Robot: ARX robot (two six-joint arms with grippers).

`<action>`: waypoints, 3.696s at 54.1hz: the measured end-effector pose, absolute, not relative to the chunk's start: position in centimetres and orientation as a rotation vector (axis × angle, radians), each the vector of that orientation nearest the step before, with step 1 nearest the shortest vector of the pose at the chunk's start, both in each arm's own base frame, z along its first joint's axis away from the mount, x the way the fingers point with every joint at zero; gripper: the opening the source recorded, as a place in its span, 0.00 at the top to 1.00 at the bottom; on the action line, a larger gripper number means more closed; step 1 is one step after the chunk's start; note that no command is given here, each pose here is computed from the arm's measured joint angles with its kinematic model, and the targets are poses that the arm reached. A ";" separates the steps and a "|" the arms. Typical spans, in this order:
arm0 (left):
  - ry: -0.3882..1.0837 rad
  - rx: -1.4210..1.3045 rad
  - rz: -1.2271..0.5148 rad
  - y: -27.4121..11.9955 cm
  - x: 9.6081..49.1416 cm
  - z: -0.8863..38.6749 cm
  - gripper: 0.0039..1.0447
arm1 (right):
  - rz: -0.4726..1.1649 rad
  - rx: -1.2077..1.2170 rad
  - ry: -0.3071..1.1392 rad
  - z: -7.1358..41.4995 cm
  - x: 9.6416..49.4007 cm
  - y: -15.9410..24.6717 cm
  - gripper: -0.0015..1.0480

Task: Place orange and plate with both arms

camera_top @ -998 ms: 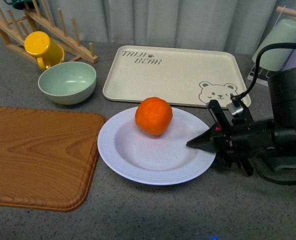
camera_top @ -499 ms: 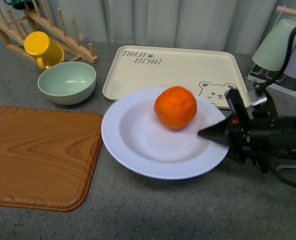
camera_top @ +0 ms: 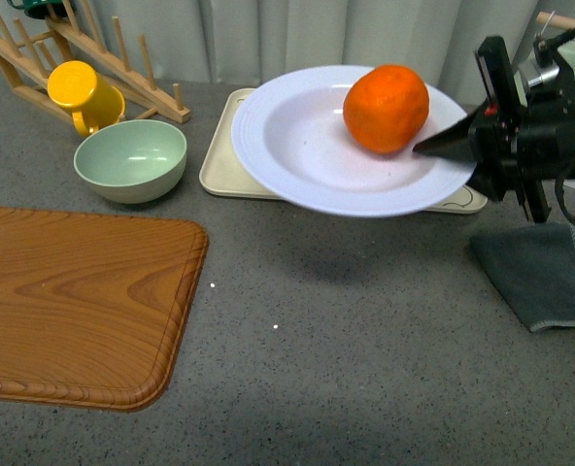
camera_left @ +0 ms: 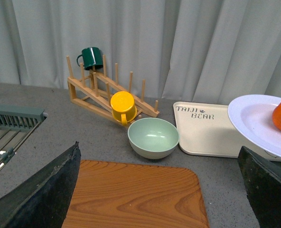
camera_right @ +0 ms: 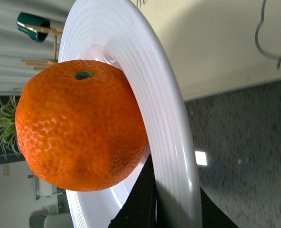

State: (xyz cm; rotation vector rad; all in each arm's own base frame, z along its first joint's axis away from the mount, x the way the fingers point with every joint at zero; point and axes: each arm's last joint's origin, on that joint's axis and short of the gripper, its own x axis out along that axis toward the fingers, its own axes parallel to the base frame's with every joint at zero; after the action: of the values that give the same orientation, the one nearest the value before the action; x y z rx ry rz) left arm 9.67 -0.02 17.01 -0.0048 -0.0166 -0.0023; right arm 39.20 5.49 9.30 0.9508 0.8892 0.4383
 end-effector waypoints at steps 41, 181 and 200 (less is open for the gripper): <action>-0.017 -0.005 -0.002 0.0 9.7 17.0 0.06 | 0.214 0.893 0.925 3.1 52.8 8.9 0.96; -0.017 -0.005 -0.002 0.0 9.7 17.0 0.06 | 0.001 0.003 -0.004 16.8 12.6 0.0 0.99; -0.017 -0.005 -0.002 0.0 9.7 17.0 0.06 | 0.002 0.003 -0.008 16.9 11.5 0.0 0.99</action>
State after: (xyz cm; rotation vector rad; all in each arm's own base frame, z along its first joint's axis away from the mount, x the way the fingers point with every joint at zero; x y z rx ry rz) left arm 9.66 -0.02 17.01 -0.0048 -0.0174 -0.0023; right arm 11.49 0.03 16.85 0.0033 -0.0082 0.0015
